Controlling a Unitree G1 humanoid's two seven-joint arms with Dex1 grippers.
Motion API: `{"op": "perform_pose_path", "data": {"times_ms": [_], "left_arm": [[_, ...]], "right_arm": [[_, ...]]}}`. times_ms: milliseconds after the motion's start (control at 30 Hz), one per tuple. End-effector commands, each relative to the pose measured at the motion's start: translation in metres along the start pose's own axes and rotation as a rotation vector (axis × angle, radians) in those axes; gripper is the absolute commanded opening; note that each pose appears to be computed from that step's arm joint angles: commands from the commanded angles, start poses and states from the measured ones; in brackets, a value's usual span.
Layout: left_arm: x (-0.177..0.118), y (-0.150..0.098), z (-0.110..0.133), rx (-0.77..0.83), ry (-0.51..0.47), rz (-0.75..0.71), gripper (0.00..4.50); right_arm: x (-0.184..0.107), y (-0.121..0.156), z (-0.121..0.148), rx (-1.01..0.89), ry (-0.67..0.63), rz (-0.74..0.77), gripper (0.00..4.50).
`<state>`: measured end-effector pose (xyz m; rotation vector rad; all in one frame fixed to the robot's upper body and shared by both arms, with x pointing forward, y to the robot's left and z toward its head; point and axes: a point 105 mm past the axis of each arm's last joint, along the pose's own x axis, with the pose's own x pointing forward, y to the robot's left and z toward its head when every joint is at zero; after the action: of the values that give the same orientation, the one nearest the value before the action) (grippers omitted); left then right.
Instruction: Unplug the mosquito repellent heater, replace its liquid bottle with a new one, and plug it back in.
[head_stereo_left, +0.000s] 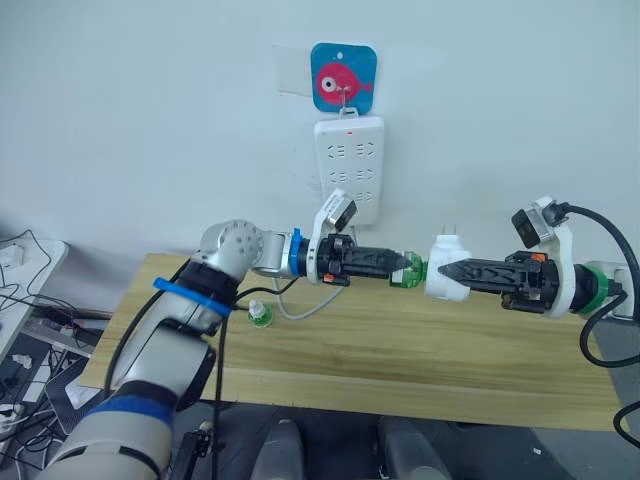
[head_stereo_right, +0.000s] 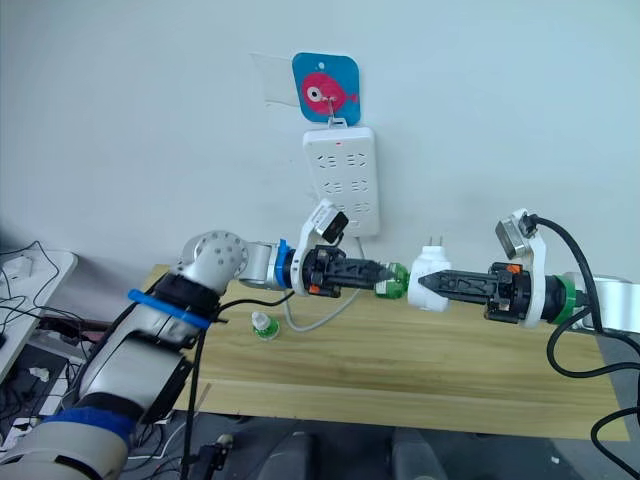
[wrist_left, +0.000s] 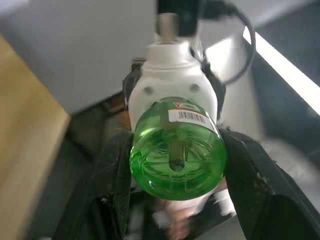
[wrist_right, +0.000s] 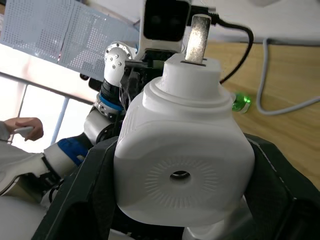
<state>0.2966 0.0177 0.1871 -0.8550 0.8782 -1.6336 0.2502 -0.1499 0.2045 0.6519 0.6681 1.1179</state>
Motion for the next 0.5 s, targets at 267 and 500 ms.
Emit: {"op": "perform_pose_path", "data": {"times_ms": [267,500], "left_arm": [[-0.012,-0.028,-0.005,0.012,0.010,-0.088,2.25],[-0.016,-0.027,-0.006,0.012,-0.004,-0.070,2.25]], "right_arm": [[-0.017,0.000,-0.005,0.026,0.009,-0.028,3.03],[-0.027,-0.007,-0.003,0.036,0.003,-0.072,3.03]]}}
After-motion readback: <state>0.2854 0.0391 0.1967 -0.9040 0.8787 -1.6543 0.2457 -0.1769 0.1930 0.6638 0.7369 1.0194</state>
